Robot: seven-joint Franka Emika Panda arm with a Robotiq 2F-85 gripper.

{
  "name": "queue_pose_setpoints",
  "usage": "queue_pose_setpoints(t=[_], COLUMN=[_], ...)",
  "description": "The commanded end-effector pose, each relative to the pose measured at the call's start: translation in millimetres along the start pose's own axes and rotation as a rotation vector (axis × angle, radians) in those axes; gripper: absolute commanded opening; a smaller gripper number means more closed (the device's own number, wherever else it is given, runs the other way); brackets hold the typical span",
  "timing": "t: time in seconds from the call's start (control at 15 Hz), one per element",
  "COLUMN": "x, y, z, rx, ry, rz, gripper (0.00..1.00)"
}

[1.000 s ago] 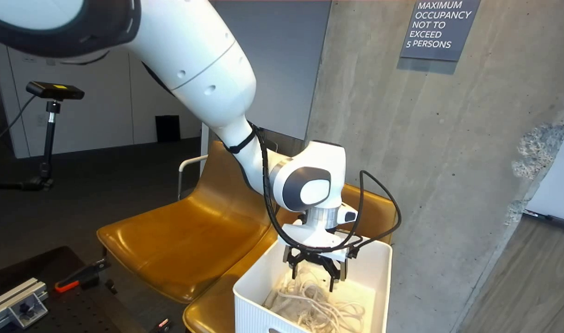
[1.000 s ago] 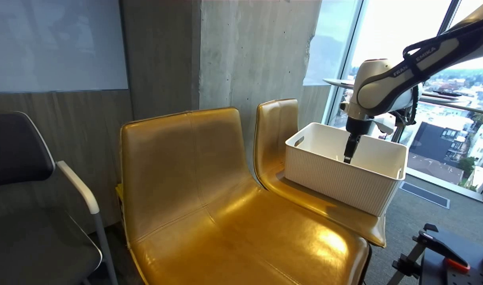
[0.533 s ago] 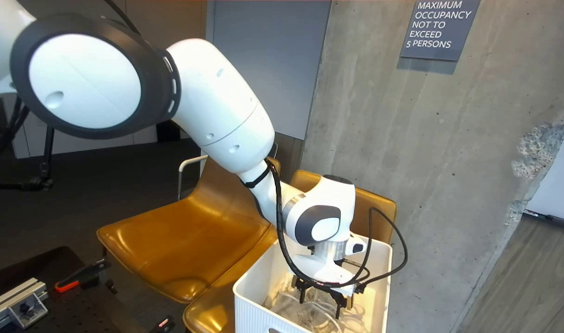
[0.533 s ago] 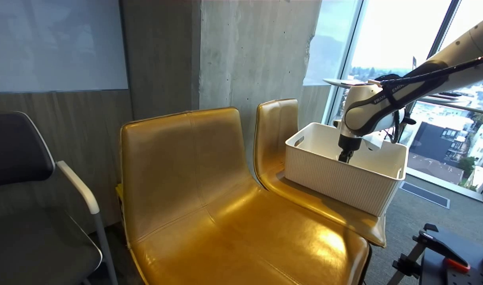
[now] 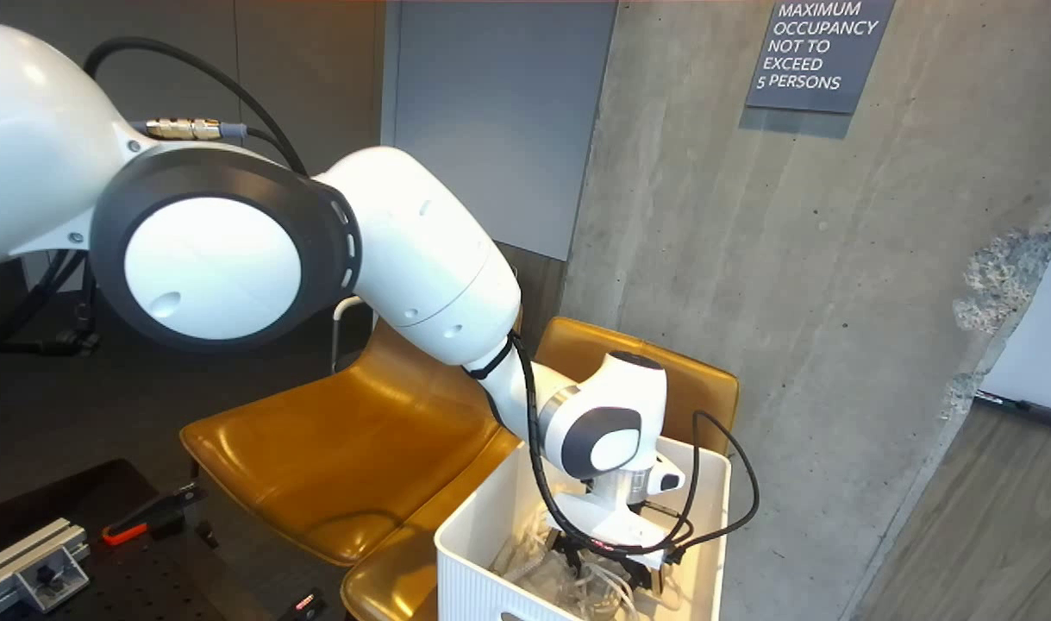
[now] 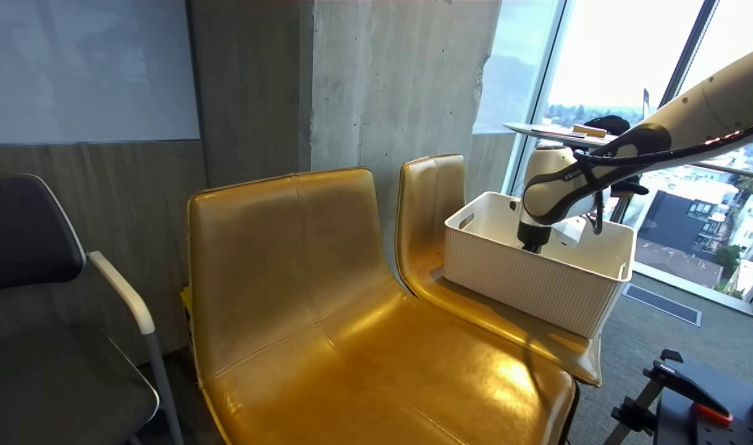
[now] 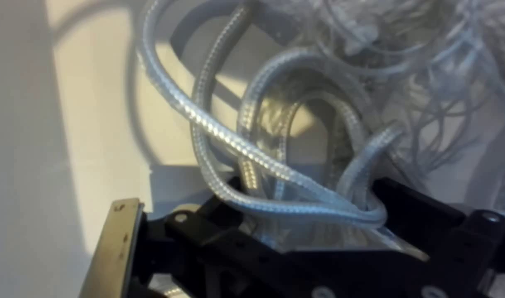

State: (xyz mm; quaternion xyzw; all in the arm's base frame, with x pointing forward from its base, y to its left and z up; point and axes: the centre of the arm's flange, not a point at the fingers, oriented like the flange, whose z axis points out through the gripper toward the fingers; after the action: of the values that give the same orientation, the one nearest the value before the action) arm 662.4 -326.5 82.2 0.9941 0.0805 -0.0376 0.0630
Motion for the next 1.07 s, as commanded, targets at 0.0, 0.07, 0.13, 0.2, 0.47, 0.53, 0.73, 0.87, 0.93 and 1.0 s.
queue_pose_setpoints(t=[0.0,0.07,0.13,0.2,0.47,0.53,0.73,0.87,0.93,1.0], x=[16.2,16.5,16.3,16.3,13.5,11.3,6.9,6.3,6.7,5.6], y=[-8.5,-12.3,-17.3,-22.3,-34.8,-39.6,-53.9,-60.5,-62.6,-65.0], z=[18.7,19.7,20.5,20.6,-3.3,-18.7,-73.5,-111.6,-132.1,-154.1], rx=[0.028,0.030,0.033,0.034,0.028,0.022,0.019,0.005,-0.001,-0.011], ry=[-0.008,-0.009,-0.010,-0.012,-0.007,-0.006,0.020,0.045,0.058,0.073], rz=[0.008,0.008,0.007,0.006,0.006,0.012,0.038,0.047,0.051,0.050], gripper=[0.52,0.43,0.36,0.27,0.01,0.00,0.00,0.00,0.00,0.00])
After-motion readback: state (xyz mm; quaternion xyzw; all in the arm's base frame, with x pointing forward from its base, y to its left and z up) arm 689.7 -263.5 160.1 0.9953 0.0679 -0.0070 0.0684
